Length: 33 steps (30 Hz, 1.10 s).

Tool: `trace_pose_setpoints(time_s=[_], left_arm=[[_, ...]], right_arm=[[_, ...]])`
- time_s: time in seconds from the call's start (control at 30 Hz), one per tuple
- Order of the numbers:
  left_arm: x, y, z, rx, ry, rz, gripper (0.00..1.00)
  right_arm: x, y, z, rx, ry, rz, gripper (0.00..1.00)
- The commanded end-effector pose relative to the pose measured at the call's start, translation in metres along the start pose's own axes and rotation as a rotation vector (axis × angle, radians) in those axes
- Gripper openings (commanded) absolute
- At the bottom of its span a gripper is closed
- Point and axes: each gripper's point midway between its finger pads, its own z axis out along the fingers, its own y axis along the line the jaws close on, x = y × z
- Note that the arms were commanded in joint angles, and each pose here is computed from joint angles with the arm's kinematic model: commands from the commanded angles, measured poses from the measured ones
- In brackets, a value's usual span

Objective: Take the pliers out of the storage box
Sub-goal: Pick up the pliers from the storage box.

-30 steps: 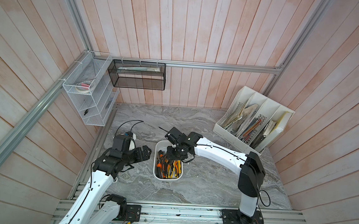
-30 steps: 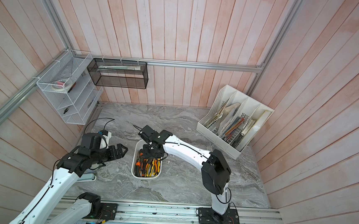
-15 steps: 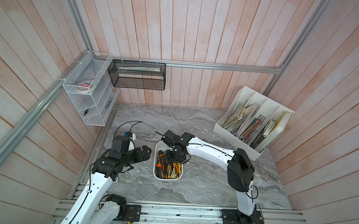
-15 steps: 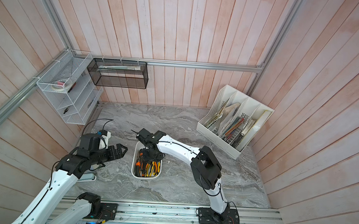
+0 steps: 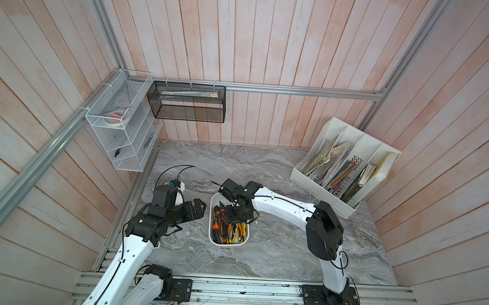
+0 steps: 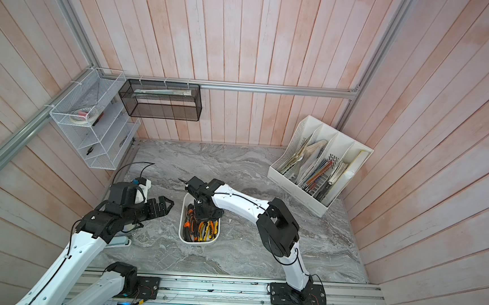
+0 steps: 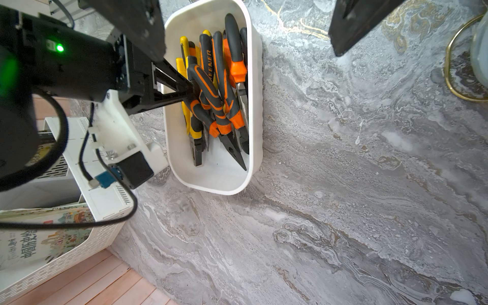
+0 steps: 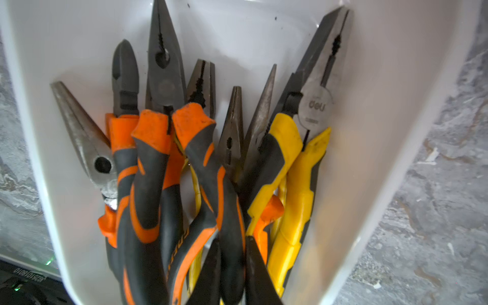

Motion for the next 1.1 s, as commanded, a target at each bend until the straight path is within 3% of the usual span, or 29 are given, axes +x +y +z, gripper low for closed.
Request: trace_pose_setpoints(time_s=[0.0,0.33,0.6,0.87,1.07], left_arm=[[0.000,0.000,0.002,0.003,-0.012,0.021,1.00],[0.000,0.001,0.001,-0.001,-0.015,0.018,1.00],[0.000,0.001,0.003,0.003,-0.010,0.015,1.00],[0.002,-0.001,0.004,0.011,-0.004,0.017,1.00],[0.002,-0.001,0.005,0.014,0.000,0.017,1.00]], right_arm=[[0.005,0.002,-0.005,-0.008,-0.006,-0.011,0.02],[-0.014,-0.006,-0.056,-0.053,-0.224,0.047,0.00],[-0.002,-0.066,-0.096,0.010,-0.430,0.209,0.00],[0.026,-0.152,-0.076,0.026,-0.483,0.349,0.00],[0.032,-0.181,-0.057,0.003,-0.487,0.356,0.00]])
